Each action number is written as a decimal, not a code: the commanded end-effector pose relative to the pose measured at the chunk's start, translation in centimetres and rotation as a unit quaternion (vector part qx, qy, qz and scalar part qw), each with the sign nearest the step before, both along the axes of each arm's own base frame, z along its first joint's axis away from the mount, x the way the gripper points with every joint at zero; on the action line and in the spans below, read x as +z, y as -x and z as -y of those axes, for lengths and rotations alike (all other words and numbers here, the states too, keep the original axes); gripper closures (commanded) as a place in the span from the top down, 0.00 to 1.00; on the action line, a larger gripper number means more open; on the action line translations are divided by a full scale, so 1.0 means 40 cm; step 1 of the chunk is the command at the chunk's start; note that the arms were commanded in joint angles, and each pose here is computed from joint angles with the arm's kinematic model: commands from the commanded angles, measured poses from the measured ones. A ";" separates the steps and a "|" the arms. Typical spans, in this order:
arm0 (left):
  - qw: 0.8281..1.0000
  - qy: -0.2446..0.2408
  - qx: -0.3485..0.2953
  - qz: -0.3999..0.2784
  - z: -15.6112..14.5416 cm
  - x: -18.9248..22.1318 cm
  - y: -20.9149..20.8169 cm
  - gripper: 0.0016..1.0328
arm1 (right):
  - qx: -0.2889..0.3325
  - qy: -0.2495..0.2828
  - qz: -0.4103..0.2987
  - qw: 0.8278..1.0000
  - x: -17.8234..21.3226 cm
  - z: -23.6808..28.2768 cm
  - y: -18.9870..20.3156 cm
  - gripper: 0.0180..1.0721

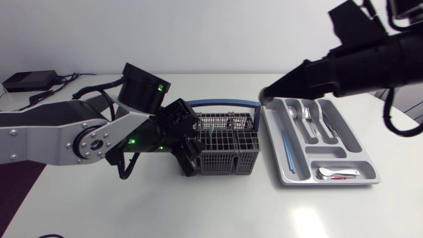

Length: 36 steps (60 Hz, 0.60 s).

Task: Unload the cutlery basket into the drawer organizer.

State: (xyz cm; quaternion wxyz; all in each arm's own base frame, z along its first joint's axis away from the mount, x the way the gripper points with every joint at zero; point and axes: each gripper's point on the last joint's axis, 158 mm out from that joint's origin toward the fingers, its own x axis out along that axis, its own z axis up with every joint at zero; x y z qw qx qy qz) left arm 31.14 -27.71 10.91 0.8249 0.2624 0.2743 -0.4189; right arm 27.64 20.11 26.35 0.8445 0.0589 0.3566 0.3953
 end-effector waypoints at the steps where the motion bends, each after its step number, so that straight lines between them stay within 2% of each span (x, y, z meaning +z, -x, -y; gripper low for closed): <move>1: 1.000 0.009 0.000 -0.003 -0.008 0.017 0.013 0.54 | -0.030 0.027 0.019 0.999 -0.007 0.074 -0.005 0.06; 18: 1.000 0.017 -0.011 -0.005 -0.001 0.038 0.025 0.56 | -0.121 0.124 -0.005 0.985 -0.209 0.323 -0.005 0.06; 36: 1.000 0.020 -0.015 -0.008 0.002 0.043 0.029 0.57 | -0.169 0.199 -0.053 0.964 -0.445 0.496 0.016 0.06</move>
